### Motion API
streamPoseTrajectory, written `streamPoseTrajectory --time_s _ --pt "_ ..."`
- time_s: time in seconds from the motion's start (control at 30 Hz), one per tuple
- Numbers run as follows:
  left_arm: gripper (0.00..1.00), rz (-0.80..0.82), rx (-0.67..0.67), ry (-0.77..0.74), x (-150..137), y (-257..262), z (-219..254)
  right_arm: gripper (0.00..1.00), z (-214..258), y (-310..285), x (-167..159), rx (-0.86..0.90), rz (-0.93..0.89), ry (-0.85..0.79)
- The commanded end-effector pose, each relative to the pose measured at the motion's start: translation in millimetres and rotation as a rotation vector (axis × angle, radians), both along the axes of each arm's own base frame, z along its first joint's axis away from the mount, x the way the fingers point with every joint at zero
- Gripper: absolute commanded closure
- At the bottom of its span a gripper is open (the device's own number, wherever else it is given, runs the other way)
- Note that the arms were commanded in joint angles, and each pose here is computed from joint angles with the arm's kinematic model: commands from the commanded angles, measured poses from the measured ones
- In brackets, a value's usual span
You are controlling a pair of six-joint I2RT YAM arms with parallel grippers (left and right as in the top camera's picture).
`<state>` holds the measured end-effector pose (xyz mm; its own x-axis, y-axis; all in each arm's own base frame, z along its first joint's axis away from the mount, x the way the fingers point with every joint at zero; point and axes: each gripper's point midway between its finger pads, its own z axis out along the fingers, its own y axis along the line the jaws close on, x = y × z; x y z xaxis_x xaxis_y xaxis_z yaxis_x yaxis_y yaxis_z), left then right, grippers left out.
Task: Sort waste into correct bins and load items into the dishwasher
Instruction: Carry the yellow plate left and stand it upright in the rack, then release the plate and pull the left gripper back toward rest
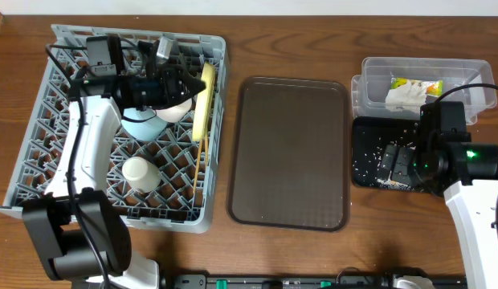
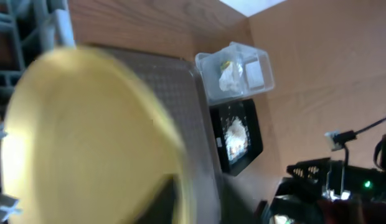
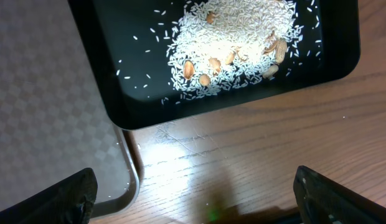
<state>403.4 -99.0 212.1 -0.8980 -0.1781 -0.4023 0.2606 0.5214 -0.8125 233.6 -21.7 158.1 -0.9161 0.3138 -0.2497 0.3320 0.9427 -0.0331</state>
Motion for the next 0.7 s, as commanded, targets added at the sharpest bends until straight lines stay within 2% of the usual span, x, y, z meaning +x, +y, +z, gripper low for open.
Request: streamPoseTrajectory --time_s 0.0,0.1,0.2,0.37,0.43,0.47,0.57,0.67 --pt "0.41 0.021 -0.013 -0.030 4 11 8 0.01 5 -6 1 -0.011 -0.022 -0.014" --pt "0.23 0.048 -0.006 -0.043 4 21 13 0.01 5 -6 3 -0.011 -0.022 -0.020" --pt "0.17 0.114 0.067 -0.038 4 36 13 0.01 7 -2 11 0.006 -0.012 -0.055" --pt "0.15 0.302 0.384 0.004 -6 75 2 0.01 23 37 52 0.170 0.216 -0.230" --pt "0.14 0.385 0.511 0.051 -18 92 0 0.01 41 68 71 0.275 0.409 -0.356" --pt "0.14 0.420 0.557 0.081 -25 98 -2 0.01 45 74 76 0.288 0.448 -0.386" --pt "0.12 0.515 0.703 0.187 -52 118 -8 0.01 48 75 90 0.253 0.474 -0.427" --pt "0.10 0.509 0.772 0.311 -88 120 -15 0.01 30 68 87 0.225 0.445 -0.351"
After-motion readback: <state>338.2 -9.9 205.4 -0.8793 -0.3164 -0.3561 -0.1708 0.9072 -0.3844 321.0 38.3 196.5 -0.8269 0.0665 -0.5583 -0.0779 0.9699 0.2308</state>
